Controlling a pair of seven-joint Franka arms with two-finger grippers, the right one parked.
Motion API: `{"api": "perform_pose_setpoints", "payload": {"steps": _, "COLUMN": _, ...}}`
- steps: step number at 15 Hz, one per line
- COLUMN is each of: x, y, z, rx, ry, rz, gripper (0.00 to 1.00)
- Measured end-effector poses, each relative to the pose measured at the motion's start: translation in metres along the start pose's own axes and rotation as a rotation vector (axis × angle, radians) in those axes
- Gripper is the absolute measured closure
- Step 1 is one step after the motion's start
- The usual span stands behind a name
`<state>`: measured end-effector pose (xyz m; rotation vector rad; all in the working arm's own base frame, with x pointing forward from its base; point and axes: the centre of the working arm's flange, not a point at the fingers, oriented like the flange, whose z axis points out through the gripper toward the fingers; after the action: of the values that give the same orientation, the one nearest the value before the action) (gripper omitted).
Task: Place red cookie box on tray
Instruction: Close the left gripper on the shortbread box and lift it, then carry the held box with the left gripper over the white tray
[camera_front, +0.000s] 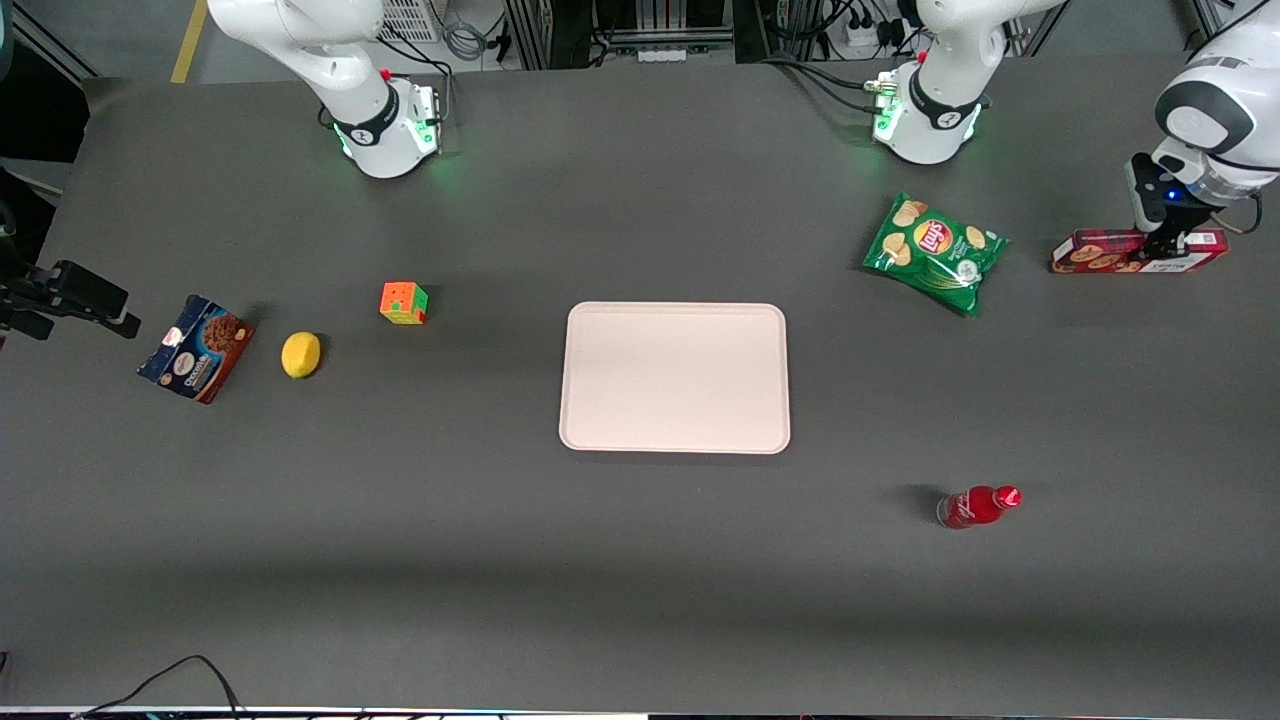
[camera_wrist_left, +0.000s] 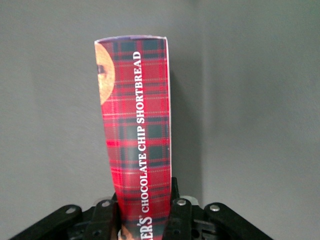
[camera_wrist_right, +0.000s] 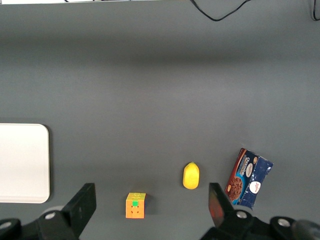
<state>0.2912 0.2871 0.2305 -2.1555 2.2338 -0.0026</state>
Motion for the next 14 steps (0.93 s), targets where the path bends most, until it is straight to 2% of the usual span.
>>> {"api": "perform_pose_setpoints", "payload": {"steps": 4, "x": 0.024, "y": -0.058, "z": -0.029, "rx": -0.001, "ry": 0.024, "rz": -0.044, "gripper": 0.66}}
{"api": "perform_pose_setpoints", "payload": {"steps": 7, "x": 0.055, "y": -0.113, "z": -0.063, "rx": -0.022, "ry": 0.043, "rz": -0.117, "gripper": 0.66}}
{"api": "perform_pose_setpoints", "payload": {"steps": 12, "x": 0.152, "y": -0.193, "z": -0.116, "rx": -0.053, "ry": 0.096, "rz": -0.319, "gripper": 0.66}}
{"api": "perform_pose_setpoints", "payload": {"steps": 14, "x": 0.204, "y": -0.217, "z": -0.136, "rx": -0.060, "ry": 0.100, "rz": -0.420, "gripper": 0.66}}
